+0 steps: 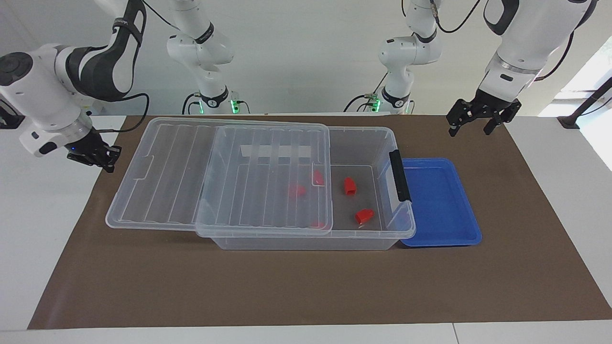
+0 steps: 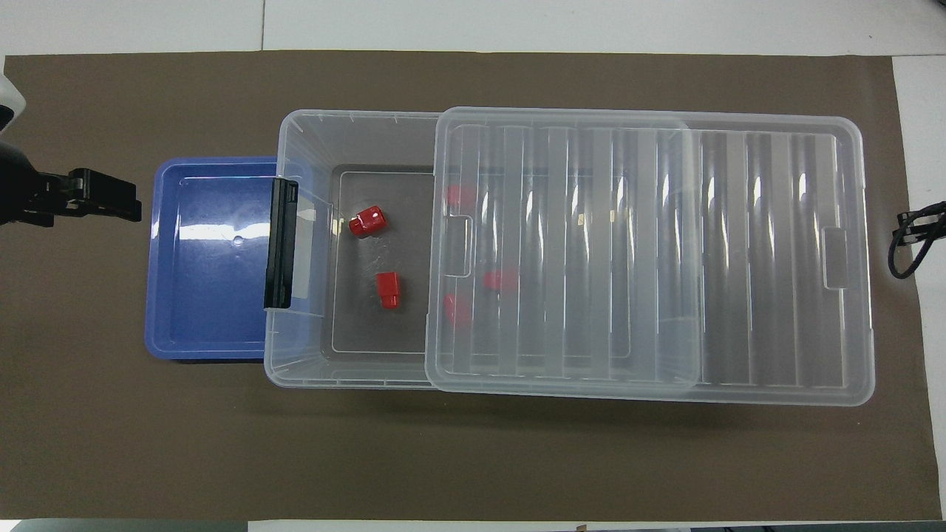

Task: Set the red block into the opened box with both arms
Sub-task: 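Reach the right gripper to the far edge of the clear lid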

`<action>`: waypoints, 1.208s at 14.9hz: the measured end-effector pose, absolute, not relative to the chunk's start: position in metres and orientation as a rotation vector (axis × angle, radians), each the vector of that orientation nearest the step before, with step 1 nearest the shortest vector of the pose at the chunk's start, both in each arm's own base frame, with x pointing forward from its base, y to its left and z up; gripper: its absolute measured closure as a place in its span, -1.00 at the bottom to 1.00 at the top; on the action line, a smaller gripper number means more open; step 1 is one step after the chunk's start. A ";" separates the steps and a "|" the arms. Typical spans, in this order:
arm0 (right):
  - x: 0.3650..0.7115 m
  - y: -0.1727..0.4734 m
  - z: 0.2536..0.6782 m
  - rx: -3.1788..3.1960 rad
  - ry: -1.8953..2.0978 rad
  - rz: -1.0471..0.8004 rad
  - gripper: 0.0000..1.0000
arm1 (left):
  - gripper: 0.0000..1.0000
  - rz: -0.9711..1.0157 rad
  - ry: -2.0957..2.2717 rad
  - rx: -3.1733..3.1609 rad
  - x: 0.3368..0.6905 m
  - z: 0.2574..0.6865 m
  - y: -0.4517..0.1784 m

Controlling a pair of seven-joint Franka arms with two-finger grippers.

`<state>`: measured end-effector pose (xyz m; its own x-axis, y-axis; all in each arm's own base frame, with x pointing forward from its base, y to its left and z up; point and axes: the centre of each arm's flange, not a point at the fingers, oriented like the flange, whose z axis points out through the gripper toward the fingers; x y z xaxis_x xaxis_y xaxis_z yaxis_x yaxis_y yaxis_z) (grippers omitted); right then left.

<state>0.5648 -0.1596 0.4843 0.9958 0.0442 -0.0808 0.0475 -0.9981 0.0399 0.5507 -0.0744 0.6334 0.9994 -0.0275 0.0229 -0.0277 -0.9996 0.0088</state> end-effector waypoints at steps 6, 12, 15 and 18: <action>0.560 -0.155 0.473 3.101 0.049 -0.147 0.98 | -1.00 0.035 -0.048 3.132 0.550 0.633 -0.076; 0.560 -0.138 0.467 3.101 0.028 -0.133 0.98 | -1.00 0.036 -0.036 3.132 0.551 0.634 -0.072; 0.563 -0.120 0.465 3.102 0.001 -0.133 0.98 | -1.00 0.042 -0.031 3.132 0.550 0.635 -0.070; 0.566 -0.107 0.466 3.101 -0.020 -0.129 0.98 | -1.00 0.053 -0.027 3.129 0.548 0.639 -0.069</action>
<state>0.5656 -0.1072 0.4661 0.9965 -0.0147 -0.0827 -0.0115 -0.9992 0.0383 0.5478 -0.0687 0.6394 0.9993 -0.0169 0.0339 -0.0173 -0.9998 0.0117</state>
